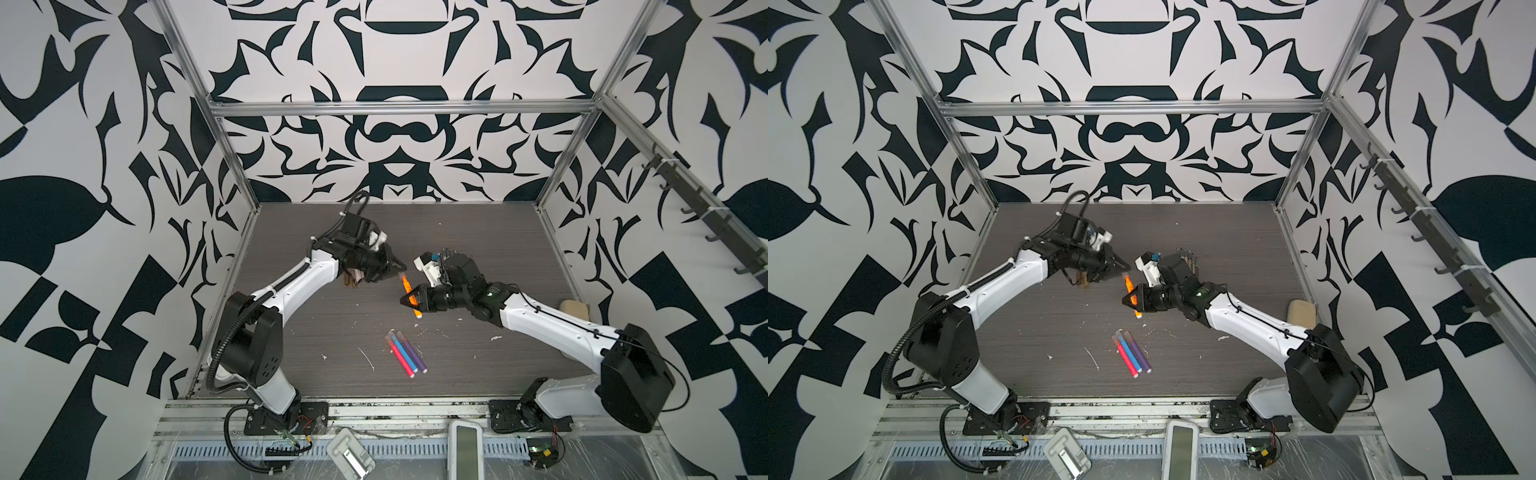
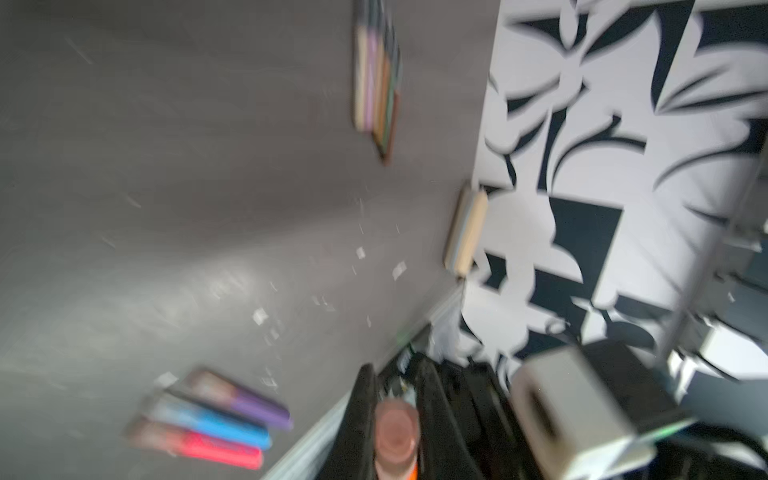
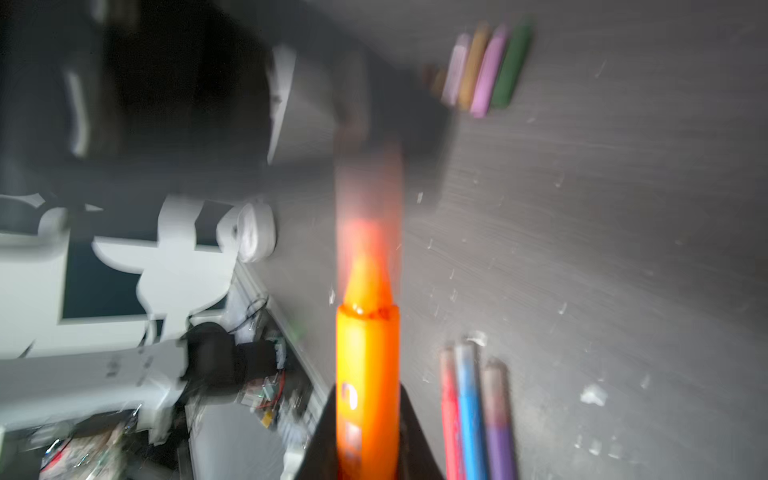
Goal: Open the pen caps
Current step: 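Lower the orange cap by the caps while the right carries the marker away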
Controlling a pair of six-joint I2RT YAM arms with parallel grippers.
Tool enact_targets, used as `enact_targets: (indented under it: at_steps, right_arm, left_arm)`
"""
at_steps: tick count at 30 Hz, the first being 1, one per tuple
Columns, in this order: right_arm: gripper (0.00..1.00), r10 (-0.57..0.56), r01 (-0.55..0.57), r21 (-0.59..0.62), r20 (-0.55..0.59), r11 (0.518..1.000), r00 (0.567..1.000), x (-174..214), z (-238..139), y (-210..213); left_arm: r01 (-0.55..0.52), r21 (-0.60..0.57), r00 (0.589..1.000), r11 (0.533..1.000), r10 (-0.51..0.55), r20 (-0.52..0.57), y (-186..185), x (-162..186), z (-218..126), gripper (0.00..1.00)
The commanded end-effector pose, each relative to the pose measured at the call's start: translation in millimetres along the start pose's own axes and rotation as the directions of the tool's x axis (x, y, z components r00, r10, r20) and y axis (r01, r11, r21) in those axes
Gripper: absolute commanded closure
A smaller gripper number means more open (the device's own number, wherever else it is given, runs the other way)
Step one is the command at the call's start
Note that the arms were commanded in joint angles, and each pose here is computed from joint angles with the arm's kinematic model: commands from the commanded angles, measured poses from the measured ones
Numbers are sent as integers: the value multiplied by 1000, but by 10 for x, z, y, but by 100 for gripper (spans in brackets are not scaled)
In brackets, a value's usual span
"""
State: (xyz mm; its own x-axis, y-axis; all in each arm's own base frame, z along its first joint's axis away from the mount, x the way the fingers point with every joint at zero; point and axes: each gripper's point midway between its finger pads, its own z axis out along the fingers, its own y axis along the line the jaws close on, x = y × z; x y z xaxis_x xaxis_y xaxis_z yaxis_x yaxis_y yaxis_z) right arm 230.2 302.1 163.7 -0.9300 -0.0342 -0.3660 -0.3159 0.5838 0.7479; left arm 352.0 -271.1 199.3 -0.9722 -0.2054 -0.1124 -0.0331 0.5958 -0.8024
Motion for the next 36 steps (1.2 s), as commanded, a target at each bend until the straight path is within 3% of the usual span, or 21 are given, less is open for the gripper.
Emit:
enact_targets:
  at_steps: [1, 7, 13, 15, 22, 31, 36]
  right_arm:
    - [100, 128, -121, 95, -80, 988, 988, 441, -146, -295]
    - [100, 135, -128, 93, -77, 987, 988, 523, -177, -342]
    - [100, 93, -81, 119, -99, 990, 991, 457, -176, -313]
    - [100, 84, -72, 120, -100, 990, 991, 442, -179, -298]
    - [100, 103, -90, 125, -102, 988, 989, 506, -197, -340]
    - [100, 110, -98, 130, -89, 987, 990, 551, -252, -365]
    - [100, 110, -99, 131, -86, 986, 990, 542, -265, -352]
  left_arm:
    - [144, -217, 957, 966, -81, 277, 928, -859, -652, 100]
    - [133, -431, 968, 892, -24, 250, 1402, -733, -766, 100]
    - [115, -684, 985, 721, 6, 172, 2077, -573, -838, 100]
    - [92, -717, 991, 691, 5, 131, 2230, -547, -784, 100]
    - [35, -692, 999, 721, -15, 36, 2437, -580, -434, 100]
    - [59, -602, 997, 796, -79, -8, 2416, -564, -128, 100]
    - [60, -589, 997, 806, -77, -3, 2378, -564, -131, 80]
